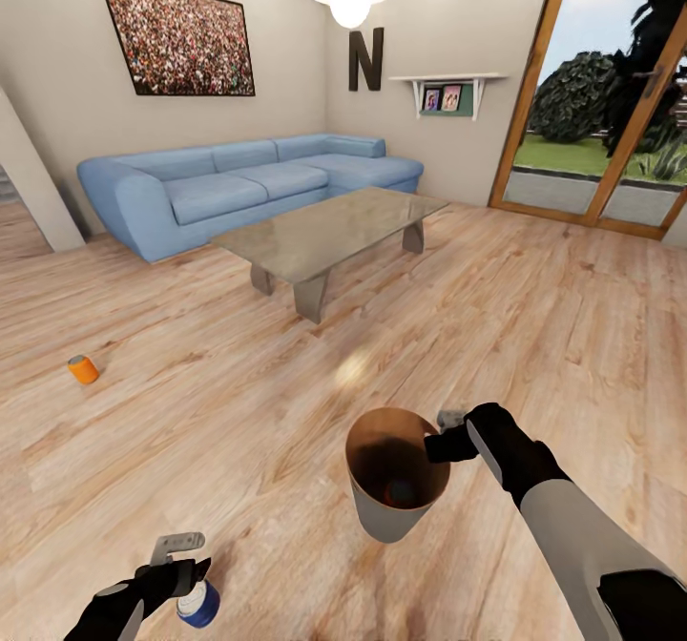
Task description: Put the three can of soda from the living room inside the tash can in the kitchen.
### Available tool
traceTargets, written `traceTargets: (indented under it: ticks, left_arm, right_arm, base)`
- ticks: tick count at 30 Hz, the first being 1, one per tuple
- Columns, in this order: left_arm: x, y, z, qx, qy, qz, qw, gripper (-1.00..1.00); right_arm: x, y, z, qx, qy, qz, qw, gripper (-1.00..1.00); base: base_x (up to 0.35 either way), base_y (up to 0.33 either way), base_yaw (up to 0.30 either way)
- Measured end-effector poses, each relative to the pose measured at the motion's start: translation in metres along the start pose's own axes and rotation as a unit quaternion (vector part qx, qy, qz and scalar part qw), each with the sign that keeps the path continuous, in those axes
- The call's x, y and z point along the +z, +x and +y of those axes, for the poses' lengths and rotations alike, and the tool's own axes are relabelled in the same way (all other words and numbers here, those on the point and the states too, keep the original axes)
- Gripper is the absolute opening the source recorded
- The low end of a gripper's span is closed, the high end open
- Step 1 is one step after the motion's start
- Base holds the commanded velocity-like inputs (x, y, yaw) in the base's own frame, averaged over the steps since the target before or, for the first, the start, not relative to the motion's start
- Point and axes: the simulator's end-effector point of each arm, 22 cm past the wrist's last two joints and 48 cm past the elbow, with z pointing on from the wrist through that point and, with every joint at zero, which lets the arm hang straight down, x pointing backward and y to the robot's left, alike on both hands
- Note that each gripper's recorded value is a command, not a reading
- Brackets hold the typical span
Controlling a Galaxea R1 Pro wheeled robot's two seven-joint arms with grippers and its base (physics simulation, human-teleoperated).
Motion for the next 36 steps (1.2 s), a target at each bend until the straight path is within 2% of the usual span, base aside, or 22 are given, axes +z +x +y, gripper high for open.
traceTargets:
  ticks: [6, 13, 21, 32, 36]
  left_arm:
    - [0.01, 0.01, 0.001, 0.0, 0.0, 0.0, 1.0, 1.0]
    - [0.01, 0.009, 0.001, -0.001, 0.001, -0.001, 1.0, 1.0]
    - [0.01, 0.009, 0.0, -0.002, 0.001, -0.001, 1.0, 1.0]
    - [0.01, 0.009, 0.001, -0.002, 0.001, -0.001, 1.0, 1.0]
    - [0.016, 0.016, 0.002, -0.002, 0.0, -0.001, 1.0, 1.0]
  right_arm:
    - [0.012, 0.008, -0.002, 0.001, -0.001, 0.001, 1.0, -1.0]
    - [0.012, 0.009, -0.001, 0.0, -0.001, 0.001, 1.0, -1.0]
    - [0.012, 0.009, 0.0, 0.0, -0.002, 0.001, 1.0, -1.0]
    - [0.012, 0.009, -0.001, -0.002, 0.0, 0.001, 1.0, -1.0]
    - [0.02, 0.014, -0.002, -0.002, 0.0, 0.001, 1.0, -1.0]
  base:
    - [0.0, 0.0, 0.0]
    - [0.027, 0.003, 0.0]
    - [0.185, 0.041, 0.0]
    - [0.021, 0.005, 0.0]
    - [0.0, 0.0, 0.0]
